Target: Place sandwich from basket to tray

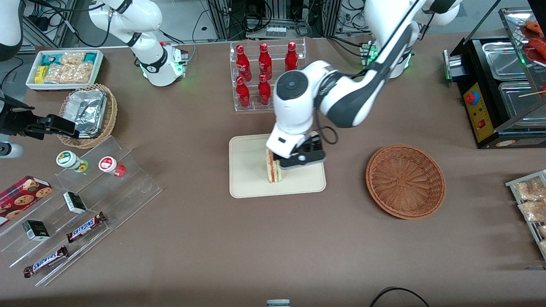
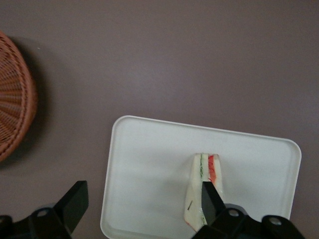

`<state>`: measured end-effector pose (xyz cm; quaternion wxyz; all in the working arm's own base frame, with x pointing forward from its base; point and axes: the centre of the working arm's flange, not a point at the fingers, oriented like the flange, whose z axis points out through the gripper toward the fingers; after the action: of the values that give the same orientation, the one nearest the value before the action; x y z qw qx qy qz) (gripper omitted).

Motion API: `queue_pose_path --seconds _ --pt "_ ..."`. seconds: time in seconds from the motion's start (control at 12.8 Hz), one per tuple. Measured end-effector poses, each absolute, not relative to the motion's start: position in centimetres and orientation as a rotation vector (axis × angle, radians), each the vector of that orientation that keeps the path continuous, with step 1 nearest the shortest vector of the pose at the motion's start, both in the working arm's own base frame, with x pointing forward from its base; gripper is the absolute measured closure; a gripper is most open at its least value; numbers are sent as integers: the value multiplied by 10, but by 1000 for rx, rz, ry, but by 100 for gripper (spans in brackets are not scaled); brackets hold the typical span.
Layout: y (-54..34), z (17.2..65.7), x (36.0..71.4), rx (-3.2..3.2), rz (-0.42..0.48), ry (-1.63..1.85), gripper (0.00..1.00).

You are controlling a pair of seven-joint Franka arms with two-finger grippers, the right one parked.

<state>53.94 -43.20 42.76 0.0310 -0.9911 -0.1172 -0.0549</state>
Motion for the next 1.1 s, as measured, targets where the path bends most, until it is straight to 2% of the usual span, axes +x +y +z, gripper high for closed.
queue_pose_path --seconds 0.16,0.55,0.7,1.1 --pt "-390 455 557 -3029 -164 -402 0" --pt "-263 517 591 -3080 -11 -314 0" --pt "-225 537 592 -3096 24 -253 0" --pt "-157 552 581 -3134 73 -21 0"
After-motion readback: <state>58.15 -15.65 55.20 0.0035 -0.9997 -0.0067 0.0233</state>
